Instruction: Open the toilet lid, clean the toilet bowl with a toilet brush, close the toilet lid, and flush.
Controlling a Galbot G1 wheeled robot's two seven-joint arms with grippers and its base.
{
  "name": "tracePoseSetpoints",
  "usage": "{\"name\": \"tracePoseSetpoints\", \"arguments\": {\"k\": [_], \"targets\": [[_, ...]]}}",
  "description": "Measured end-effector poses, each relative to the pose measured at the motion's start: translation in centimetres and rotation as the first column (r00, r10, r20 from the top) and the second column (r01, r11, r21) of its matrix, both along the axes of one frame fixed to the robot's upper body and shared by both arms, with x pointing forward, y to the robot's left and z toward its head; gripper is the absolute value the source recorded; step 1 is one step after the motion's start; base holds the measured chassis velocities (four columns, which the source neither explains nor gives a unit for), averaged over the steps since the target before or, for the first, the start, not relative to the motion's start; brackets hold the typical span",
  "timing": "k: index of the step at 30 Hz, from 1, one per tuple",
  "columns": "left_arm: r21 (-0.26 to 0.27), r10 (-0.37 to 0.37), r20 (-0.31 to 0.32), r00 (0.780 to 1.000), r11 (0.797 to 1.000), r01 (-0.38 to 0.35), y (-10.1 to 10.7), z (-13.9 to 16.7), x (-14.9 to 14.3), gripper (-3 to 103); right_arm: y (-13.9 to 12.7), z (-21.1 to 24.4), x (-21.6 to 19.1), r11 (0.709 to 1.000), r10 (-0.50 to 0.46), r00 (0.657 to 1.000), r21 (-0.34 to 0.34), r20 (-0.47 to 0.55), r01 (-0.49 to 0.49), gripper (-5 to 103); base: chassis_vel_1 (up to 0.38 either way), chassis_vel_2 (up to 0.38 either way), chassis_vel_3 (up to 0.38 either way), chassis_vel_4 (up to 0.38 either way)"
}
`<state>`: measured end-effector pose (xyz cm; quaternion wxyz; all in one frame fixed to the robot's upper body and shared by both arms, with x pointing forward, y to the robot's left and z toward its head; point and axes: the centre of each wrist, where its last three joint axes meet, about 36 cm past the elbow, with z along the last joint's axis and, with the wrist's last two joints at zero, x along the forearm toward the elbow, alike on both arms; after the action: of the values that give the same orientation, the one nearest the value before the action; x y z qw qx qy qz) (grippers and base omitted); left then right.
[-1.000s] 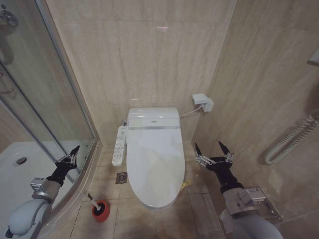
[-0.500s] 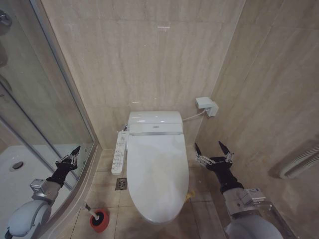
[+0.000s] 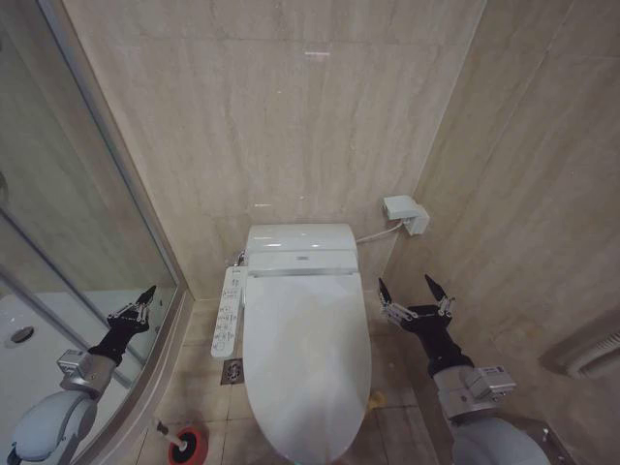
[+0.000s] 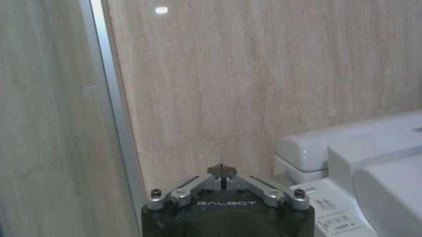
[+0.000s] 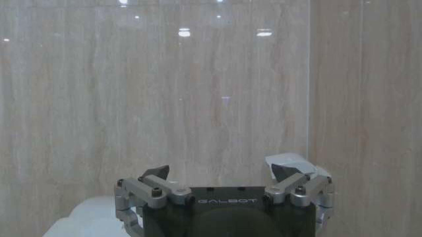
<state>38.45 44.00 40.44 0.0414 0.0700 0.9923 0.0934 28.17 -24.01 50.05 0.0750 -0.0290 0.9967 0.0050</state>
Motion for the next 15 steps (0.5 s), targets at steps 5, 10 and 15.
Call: {"name": "tracePoseSetpoints", "arguments": {"k": [5, 10, 15], "targets": [[0.008, -0.013, -0.004, 1.0, 1.0, 0.013, 0.4, -0.4, 0.1, 0, 0.0, 0.0, 0.0, 1.0, 0.0, 1.0, 0.0, 0.0, 0.0, 100, -0.04, 0.071, 0.063, -0.062], [0.031, -0.048, -0.015, 0.999, 0.998, 0.049, 2.3, -1.2, 0.8, 0, 0.0, 0.0, 0.0, 1.0, 0.0, 1.0, 0.0, 0.0, 0.0, 100, 0.0, 0.0, 0.0, 0.0], [0.066, -0.058, -0.031, 0.998, 0.996, 0.06, 4.5, -1.9, 2.2, 0, 0.0, 0.0, 0.0, 1.0, 0.0, 1.0, 0.0, 0.0, 0.0, 100, 0.0, 0.0, 0.0, 0.0]]}}
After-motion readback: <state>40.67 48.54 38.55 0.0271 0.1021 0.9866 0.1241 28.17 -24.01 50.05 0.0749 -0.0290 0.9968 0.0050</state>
